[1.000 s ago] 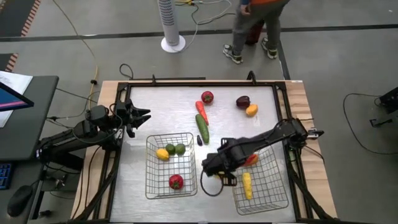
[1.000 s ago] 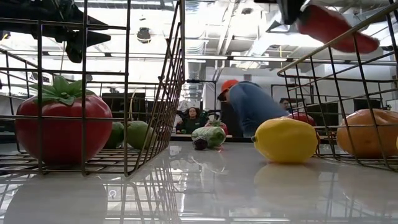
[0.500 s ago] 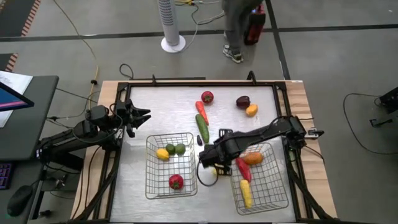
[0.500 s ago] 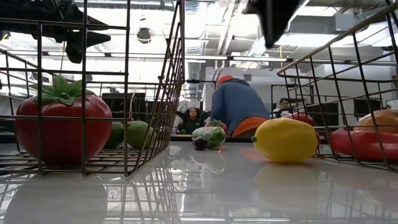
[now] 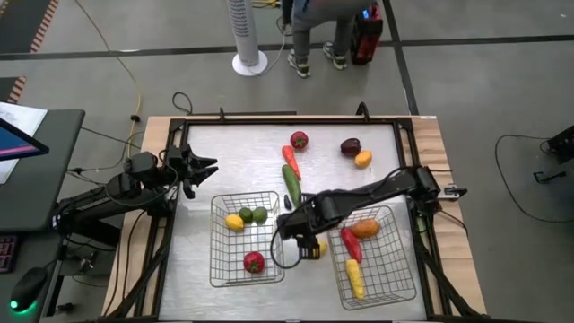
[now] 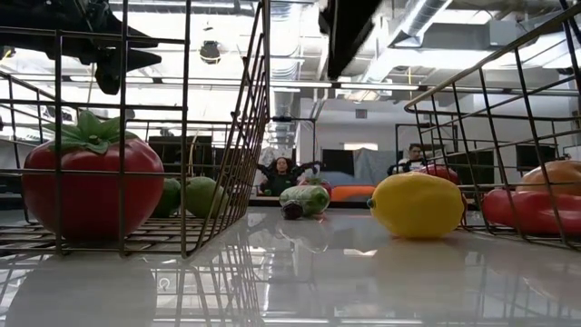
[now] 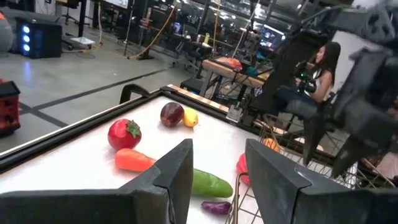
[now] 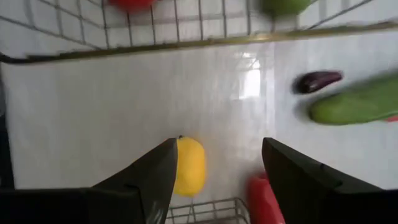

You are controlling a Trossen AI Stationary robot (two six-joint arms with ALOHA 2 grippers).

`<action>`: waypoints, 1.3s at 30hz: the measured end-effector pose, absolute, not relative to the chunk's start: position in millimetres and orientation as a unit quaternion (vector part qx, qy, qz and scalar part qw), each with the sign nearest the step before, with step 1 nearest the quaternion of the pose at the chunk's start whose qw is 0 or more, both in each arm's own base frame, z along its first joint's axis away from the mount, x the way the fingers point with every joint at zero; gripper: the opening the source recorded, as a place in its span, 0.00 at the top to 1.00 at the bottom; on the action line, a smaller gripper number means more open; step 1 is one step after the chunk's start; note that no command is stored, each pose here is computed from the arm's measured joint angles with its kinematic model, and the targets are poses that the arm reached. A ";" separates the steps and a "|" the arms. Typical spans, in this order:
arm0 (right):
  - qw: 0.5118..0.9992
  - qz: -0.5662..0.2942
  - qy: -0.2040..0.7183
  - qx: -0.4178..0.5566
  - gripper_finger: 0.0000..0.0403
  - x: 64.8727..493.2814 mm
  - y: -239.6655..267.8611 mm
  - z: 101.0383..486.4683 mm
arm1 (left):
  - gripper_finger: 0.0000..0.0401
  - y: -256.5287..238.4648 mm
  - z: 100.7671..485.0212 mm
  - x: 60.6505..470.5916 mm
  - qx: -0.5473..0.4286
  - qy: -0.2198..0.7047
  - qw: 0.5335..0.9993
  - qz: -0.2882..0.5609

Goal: Sort produce into baskets
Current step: Put the yellow lemon into the left wire basket

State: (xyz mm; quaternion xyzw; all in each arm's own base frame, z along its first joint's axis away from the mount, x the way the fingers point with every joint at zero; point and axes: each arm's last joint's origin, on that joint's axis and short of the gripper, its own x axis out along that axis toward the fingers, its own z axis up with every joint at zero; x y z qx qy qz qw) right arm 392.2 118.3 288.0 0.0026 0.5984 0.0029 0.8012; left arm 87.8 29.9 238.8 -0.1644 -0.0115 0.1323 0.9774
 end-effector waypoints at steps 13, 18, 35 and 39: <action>0.783 0.023 0.621 0.025 0.34 382.0 146.5 238.6 | 0.67 30.3 239.1 87.7 -0.171 -0.015 0.975 0.138; 0.786 0.019 0.617 0.030 0.34 382.4 147.4 236.0 | 0.67 30.3 239.1 87.7 -0.171 -0.015 0.975 0.138; 0.670 0.015 0.741 -0.037 0.34 386.5 147.2 166.4 | 0.67 30.3 238.7 87.8 -0.172 -0.013 0.975 0.138; 0.664 0.015 0.747 -0.040 0.34 386.7 147.8 161.8 | 0.67 30.3 238.6 87.8 -0.172 -0.012 0.975 0.138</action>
